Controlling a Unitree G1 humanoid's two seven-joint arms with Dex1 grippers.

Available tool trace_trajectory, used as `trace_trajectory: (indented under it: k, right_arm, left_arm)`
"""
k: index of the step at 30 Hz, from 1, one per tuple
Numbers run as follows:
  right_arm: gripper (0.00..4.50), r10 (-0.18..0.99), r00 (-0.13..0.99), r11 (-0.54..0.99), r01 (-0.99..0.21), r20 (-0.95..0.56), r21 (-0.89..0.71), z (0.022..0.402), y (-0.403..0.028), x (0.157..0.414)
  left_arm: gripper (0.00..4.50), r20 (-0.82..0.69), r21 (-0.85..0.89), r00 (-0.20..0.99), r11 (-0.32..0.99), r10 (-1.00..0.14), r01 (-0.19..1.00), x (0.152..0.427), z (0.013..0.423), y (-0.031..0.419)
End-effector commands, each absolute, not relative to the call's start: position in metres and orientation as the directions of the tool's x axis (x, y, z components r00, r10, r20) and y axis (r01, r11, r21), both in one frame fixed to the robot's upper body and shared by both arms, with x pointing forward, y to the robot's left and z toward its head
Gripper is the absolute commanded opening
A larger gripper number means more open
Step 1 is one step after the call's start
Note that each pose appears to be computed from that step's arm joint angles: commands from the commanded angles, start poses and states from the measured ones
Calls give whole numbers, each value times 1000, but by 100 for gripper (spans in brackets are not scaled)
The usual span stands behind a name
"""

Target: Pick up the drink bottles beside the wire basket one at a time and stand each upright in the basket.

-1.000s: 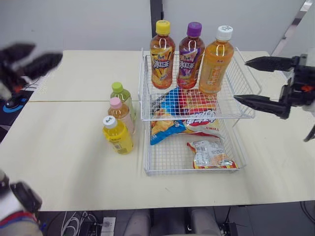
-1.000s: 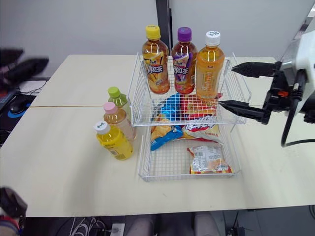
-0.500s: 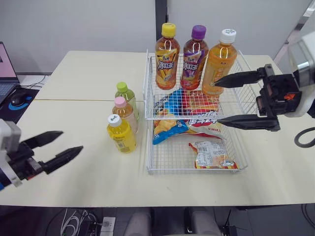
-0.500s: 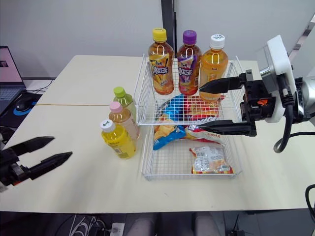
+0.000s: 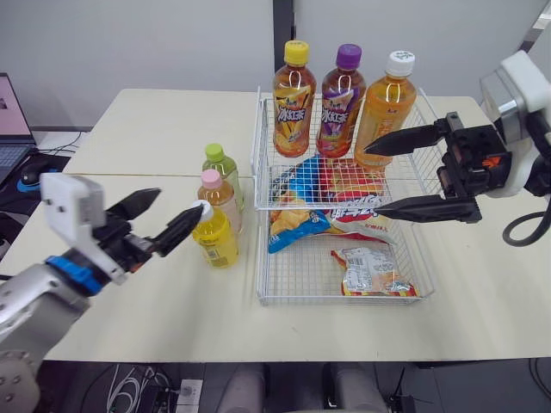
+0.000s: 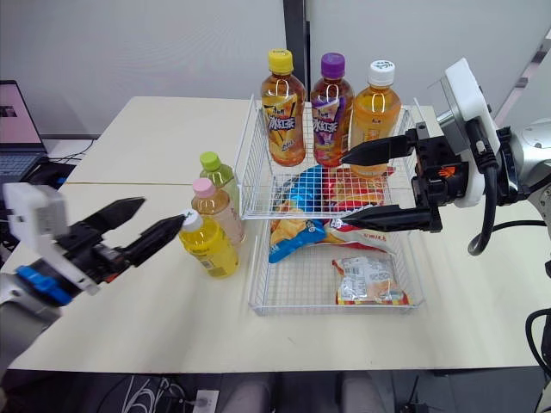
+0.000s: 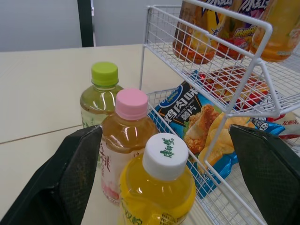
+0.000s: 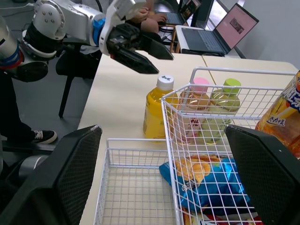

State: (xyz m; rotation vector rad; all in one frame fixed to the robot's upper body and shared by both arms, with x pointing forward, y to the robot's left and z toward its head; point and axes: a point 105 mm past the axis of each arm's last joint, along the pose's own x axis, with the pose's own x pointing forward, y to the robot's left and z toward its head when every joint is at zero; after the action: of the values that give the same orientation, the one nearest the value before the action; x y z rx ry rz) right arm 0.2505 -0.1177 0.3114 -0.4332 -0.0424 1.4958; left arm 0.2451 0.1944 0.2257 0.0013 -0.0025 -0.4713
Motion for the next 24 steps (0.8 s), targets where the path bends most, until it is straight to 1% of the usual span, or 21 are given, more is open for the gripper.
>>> trace_trajectory:
  k: [1,3,7,11,14,17,18,22,23,24]
  right_arm:
    - [450,970,95,10,-936,-226,-352,322,-118,246]
    - [450,970,97,13,-936,-222,-352,322,-118,245]
    - [450,970,105,21,-934,-220,-356,323,-119,246]
    - [450,970,108,23,-933,-217,-359,323,-119,245]
    - [450,970,109,24,-932,-216,-361,324,-119,244]
    - [450,971,111,27,-931,-213,-363,324,-119,244]
    - [450,971,112,28,-931,-212,-364,324,-119,243]
    - [450,971,114,30,-931,-210,-363,324,-119,242]
    - [450,971,114,31,-931,-210,-363,324,-119,242]
    - [450,971,115,31,-931,-210,-363,324,-119,242]
  left_arm:
    - [446,36,24,924,924,-381,380,253,226,185]
    - [446,32,18,927,927,-375,374,255,221,179]
    - [446,20,27,948,948,-319,318,260,213,179]
    - [446,5,17,945,945,-327,327,264,207,175]
    - [393,-10,36,943,942,-334,334,265,204,172]
    - [299,-8,49,943,941,-334,334,269,204,167]
    - [276,-5,48,947,946,-321,321,272,204,168]
    - [152,4,57,954,952,-301,300,275,204,167]
    - [138,9,59,955,954,-296,295,274,205,167]
    - [138,12,60,956,955,-292,291,274,205,167]
